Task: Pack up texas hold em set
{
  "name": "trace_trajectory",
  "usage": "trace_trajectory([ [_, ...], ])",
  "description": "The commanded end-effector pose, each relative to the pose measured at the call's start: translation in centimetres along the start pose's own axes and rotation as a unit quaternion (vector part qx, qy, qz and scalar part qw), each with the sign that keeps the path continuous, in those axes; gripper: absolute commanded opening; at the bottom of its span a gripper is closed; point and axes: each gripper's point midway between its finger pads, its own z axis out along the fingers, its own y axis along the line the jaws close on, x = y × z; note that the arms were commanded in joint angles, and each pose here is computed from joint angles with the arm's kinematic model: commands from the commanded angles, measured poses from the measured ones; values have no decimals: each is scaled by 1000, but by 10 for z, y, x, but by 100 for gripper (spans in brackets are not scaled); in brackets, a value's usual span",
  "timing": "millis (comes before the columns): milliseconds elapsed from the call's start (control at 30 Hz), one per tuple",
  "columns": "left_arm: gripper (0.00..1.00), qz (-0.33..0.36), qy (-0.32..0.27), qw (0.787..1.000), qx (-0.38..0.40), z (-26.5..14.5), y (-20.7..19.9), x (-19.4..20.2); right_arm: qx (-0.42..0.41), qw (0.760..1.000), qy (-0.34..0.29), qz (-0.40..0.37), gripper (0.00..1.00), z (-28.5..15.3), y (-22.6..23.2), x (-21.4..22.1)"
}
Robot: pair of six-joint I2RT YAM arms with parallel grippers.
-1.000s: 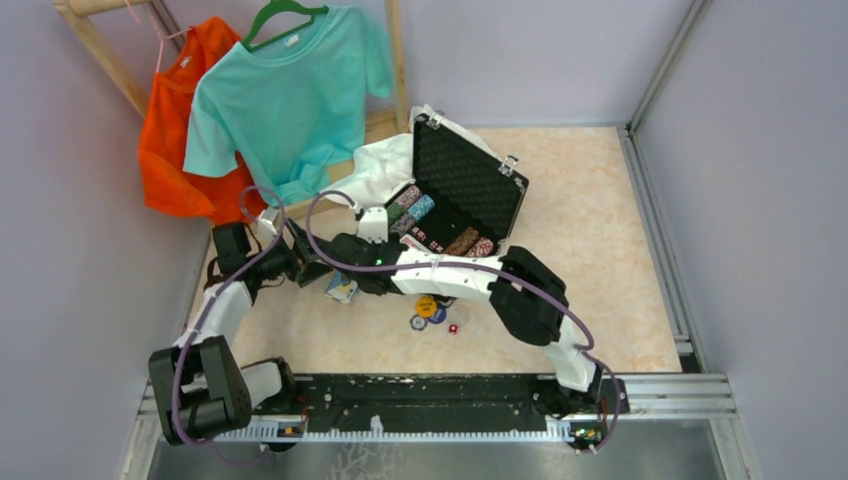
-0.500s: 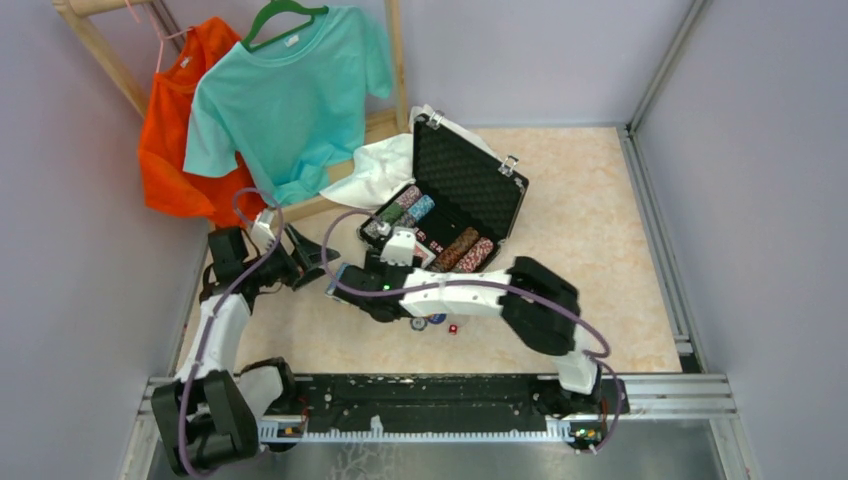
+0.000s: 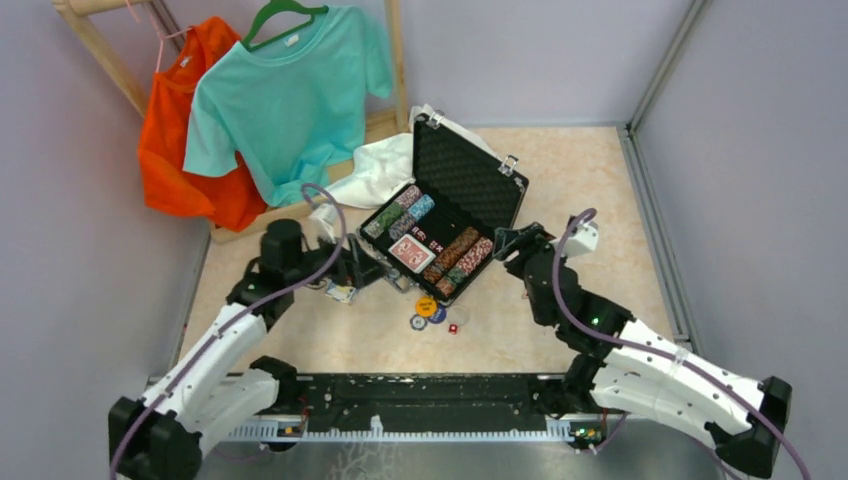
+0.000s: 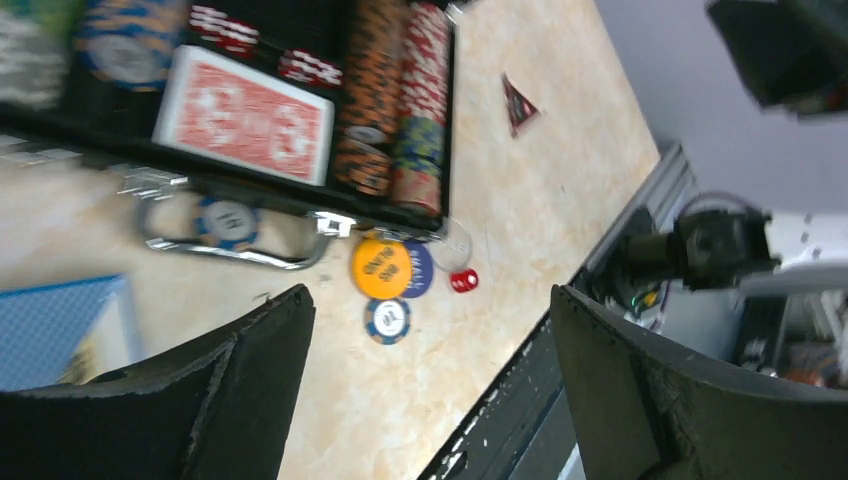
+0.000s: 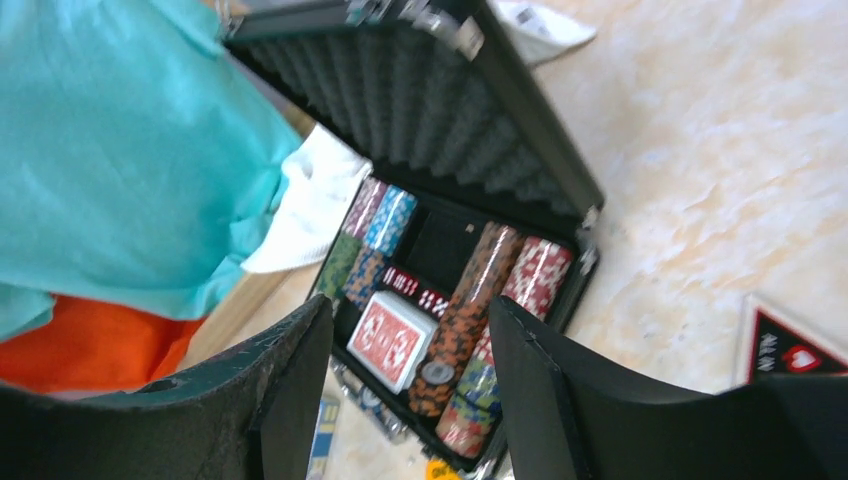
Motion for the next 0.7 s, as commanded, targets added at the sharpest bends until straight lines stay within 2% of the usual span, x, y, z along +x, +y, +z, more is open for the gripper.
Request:
trace_trajectory([
  [0,94,92,-36,994,-43,42,-23,-1,-14,999,-17,-31,59,4,-13,-16],
  [167,99,157,6,979,-128,68,15,25,-18,997,6,-71,59,7,-21,-10],
  [300,97,181,-17,969,-168,58,30,18,-13,994,14,-107,59,6,-28,-11],
  [400,95,206,-36,962,-174,55,34,13,-26,993,19,-110,58,6,-29,-12],
  [667,95,212,26,960,-179,79,51,37,-37,992,34,-116,57,12,-28,-11],
])
